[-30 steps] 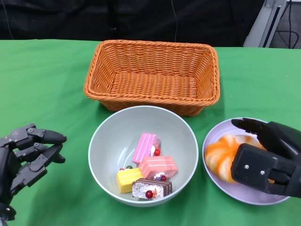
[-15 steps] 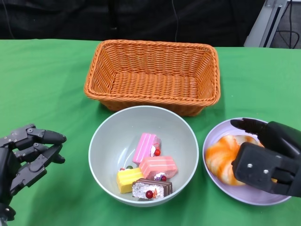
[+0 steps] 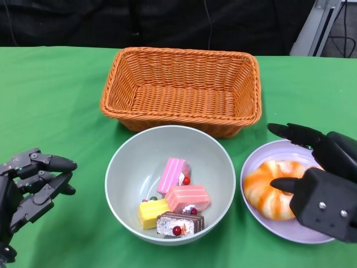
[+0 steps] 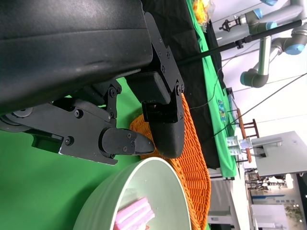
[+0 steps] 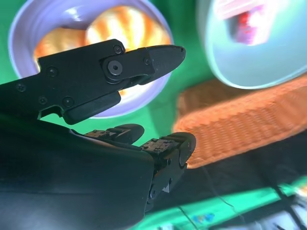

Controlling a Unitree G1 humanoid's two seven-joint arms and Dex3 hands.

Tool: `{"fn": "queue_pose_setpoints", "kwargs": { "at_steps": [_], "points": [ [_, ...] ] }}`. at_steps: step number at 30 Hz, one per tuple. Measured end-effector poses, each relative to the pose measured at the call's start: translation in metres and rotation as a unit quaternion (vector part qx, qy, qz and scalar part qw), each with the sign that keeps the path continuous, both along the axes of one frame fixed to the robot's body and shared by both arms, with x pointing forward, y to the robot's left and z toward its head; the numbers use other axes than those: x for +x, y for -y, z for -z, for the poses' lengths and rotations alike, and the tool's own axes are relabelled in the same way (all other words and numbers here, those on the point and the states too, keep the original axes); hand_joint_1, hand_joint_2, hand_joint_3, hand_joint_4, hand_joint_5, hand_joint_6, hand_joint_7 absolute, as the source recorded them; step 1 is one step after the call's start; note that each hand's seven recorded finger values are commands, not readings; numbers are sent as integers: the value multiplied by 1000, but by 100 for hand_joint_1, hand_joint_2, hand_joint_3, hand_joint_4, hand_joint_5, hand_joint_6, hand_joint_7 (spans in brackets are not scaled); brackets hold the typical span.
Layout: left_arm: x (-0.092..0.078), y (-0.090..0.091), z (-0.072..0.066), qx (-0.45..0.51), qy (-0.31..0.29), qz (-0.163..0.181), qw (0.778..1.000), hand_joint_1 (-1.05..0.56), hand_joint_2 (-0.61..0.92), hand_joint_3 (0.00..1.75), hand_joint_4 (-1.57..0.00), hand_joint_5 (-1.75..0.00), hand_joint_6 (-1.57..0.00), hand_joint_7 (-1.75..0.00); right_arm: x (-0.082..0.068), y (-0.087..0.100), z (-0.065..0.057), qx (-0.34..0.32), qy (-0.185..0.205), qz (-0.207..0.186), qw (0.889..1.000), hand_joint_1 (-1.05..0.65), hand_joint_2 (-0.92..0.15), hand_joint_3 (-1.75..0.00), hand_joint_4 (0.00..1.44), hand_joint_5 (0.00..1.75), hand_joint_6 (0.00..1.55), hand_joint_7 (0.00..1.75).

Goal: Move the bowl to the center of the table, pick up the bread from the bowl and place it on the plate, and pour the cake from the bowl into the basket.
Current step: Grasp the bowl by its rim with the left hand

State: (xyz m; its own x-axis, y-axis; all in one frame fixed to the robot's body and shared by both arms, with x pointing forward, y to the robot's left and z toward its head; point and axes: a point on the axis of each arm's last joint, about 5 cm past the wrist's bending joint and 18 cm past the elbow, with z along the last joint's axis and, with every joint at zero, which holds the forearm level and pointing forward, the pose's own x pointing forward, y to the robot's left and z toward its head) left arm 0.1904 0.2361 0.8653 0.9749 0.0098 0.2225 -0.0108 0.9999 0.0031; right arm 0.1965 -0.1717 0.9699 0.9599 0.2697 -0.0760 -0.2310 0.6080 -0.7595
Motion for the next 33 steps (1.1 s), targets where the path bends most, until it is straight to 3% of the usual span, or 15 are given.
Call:
{"fn": "queue_pose_setpoints", "kwargs": {
  "at_steps": [2,4,10,12,14,16,17,18,20,21,23,24,26,29,33],
  "points": [
    [1,0,0,0,1,1,1000,-12,92,27,-82,-127,-97,-74,-2,2,-1,30,4,-1,1000,-50,-92,-12,52,9,47,5],
    [0,0,0,0,1,-1,1000,-12,92,27,-82,-127,-97,-74,-8,1,2,127,9,-8,992,-40,-92,-7,60,12,54,7],
    [0,-1,1,1,-1,2,1000,-12,92,27,-83,-127,-97,-74,-20,-2,11,326,33,-50,943,-21,-92,-12,89,27,77,16],
    [0,-1,1,3,0,5,1000,-13,92,27,-83,-126,-97,-74,-22,-2,14,358,40,-57,931,-18,-92,-14,92,30,80,18],
    [0,-1,1,4,1,5,1000,-13,92,27,-83,-126,-97,-74,-24,-1,16,368,42,-59,927,-17,-92,-15,93,35,83,19],
    [0,-1,1,5,2,5,1000,-12,92,27,-83,-126,-97,-74,-25,-1,19,384,44,-60,920,-15,-92,-18,83,72,87,30],
    [0,-1,1,5,2,5,1000,-12,92,27,-83,-126,-97,-74,-25,-2,20,393,45,-61,917,-14,-92,-18,81,77,87,31],
    [0,-2,0,7,4,7,1000,-14,90,24,-82,-110,-96,-62,-25,-2,22,402,46,-62,912,-13,-87,-32,82,96,90,49],
    [-1,-5,-1,20,14,15,1000,-15,89,22,-83,-99,-98,-51,-27,-3,26,412,53,-64,907,-12,-75,-58,82,108,83,75],
    [-1,-6,-3,33,22,21,999,-25,89,15,-80,-81,-94,-34,-27,-3,28,421,52,-65,903,-11,-68,-77,76,129,78,97],
    [-1,-10,-7,64,42,36,996,-31,91,8,-81,-67,-95,-20,-28,-4,31,443,44,-64,893,-11,-62,-90,72,141,73,113],
    [-2,-11,-9,83,48,46,994,-40,92,7,-72,-47,-85,-9,-29,-5,32,452,42,-65,889,-11,-61,-91,70,150,69,122],
    [-2,-14,-14,122,58,72,988,-45,92,7,-69,-36,-80,-4,-30,-5,33,463,38,-64,883,-11,-61,-92,68,155,67,128],
    [-6,-15,-22,185,80,117,973,-56,92,6,-52,-11,-61,0,-32,-6,37,475,30,-61,878,-14,-63,-85,68,158,65,131],
    [-6,-15,-34,239,115,158,951,-62,92,7,-46,-5,-54,0,-33,-7,39,487,22,-55,872,-15,-64,-83,70,158,66,130]
  ]
}}
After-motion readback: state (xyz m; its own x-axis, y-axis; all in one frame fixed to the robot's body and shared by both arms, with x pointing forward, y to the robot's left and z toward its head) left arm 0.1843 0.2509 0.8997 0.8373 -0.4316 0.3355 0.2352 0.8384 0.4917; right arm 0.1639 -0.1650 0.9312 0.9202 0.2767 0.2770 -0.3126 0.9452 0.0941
